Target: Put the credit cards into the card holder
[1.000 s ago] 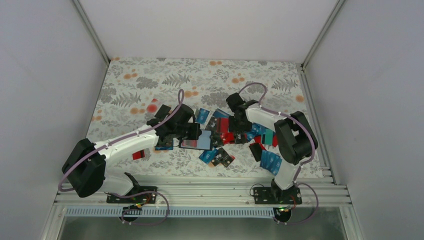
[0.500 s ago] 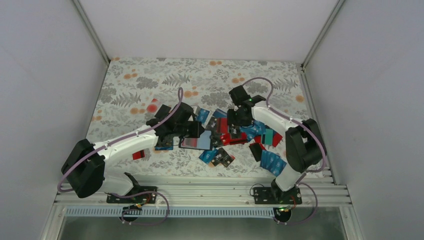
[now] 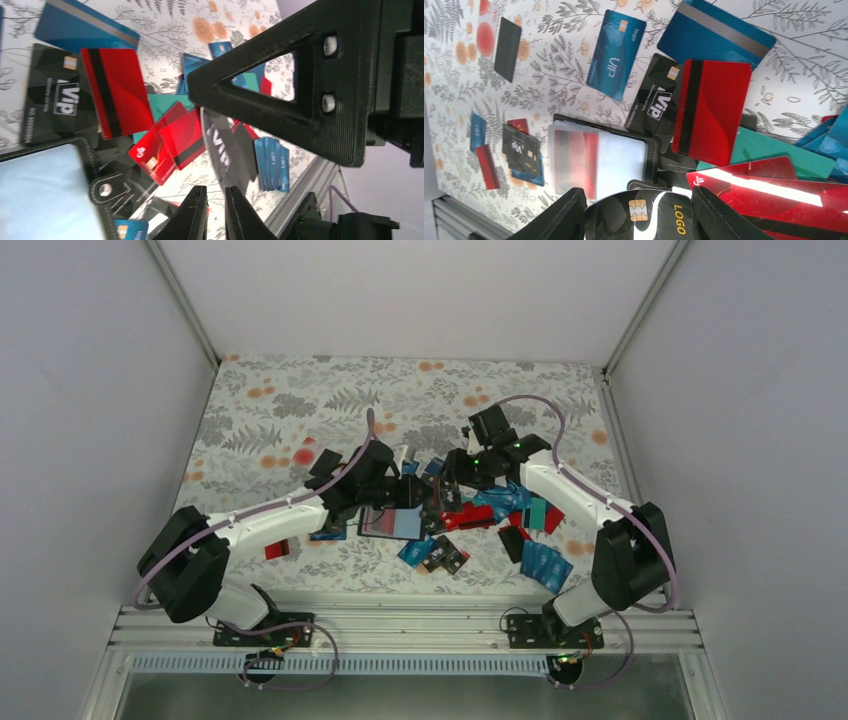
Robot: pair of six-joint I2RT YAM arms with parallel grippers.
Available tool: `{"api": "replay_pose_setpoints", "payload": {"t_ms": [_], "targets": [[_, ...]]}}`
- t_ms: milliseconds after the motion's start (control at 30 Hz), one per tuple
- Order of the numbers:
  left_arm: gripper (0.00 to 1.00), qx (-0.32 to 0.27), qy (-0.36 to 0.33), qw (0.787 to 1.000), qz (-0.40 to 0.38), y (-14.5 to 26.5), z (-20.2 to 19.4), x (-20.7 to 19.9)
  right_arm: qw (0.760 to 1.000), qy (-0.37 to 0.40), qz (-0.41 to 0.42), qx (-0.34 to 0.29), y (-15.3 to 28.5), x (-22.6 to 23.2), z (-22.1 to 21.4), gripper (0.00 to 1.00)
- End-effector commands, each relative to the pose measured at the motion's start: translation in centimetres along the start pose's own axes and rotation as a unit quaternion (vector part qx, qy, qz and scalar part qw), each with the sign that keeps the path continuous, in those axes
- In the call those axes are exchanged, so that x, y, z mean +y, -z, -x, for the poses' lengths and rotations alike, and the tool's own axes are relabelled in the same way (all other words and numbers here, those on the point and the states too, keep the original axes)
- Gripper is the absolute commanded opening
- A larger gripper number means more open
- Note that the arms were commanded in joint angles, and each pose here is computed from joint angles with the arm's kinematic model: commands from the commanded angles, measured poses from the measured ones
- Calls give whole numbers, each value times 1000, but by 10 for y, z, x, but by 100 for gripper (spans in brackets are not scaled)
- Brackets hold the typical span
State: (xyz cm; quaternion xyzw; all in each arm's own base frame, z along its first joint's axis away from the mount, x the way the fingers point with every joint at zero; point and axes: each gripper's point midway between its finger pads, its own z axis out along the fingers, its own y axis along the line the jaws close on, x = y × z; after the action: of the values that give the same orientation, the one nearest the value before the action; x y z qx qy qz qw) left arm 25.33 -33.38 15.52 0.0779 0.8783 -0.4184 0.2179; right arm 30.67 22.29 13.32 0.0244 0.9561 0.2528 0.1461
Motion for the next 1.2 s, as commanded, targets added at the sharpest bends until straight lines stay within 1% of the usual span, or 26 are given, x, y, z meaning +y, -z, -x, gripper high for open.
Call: {"api": "replay_pose_setpoints", "payload": {"t_ms": [0, 300, 467, 733, 967, 1167], "targets": [[11, -5, -2, 998, -56, -5, 6, -23, 999, -10, 47, -3, 9, 17, 0, 51], [12, 6, 10, 998, -64, -16, 5, -24, 998, -11, 65, -4, 13, 24, 0, 51], [14, 5, 18, 998, -55, -18, 6, -20, 998, -9, 68, -4, 15, 25, 0, 51], [26, -9, 15, 999, -32, -6, 8, -15, 998, -9, 64, -2, 14, 23, -1, 51], [27, -8, 10, 999, -30, -10, 11, -17, 998, -10, 67, -3, 14, 24, -1, 51], [24, -1, 17, 999, -34, -19, 12, -18, 997, -9, 72, -5, 17, 27, 0, 50]]}}
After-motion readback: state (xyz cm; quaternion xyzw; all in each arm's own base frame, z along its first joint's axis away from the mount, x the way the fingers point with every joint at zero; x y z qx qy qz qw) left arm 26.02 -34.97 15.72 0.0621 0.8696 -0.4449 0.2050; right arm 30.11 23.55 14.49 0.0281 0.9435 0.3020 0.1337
